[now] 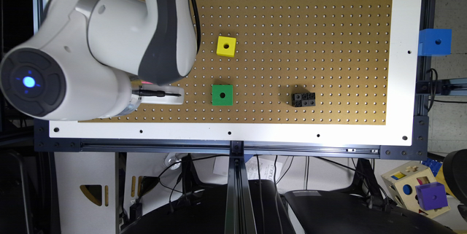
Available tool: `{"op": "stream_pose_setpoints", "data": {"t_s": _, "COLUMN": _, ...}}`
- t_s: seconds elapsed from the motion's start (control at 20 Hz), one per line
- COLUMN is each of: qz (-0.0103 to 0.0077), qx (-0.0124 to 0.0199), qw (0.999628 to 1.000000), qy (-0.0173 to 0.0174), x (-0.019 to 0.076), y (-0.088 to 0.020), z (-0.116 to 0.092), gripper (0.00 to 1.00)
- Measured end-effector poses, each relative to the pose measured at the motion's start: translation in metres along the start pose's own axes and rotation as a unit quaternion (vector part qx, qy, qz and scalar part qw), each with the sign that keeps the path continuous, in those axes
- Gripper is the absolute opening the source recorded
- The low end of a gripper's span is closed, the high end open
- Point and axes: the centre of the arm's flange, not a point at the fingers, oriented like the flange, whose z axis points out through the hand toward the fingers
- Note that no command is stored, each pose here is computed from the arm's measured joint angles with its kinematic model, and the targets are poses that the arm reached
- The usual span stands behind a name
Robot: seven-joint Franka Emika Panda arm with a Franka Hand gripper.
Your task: Pick up pink block.
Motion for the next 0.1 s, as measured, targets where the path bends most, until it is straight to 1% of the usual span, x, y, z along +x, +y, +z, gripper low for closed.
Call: {"op": "stream_pose_setpoints", "data": {"t_s": 0.1, "qz": 0.0, "qx": -0.0004, "qw": 1.0, "qy": -0.0005, "x": -0.0007, "y": 0.0004, "z": -0.0109, "gripper": 0.0}}
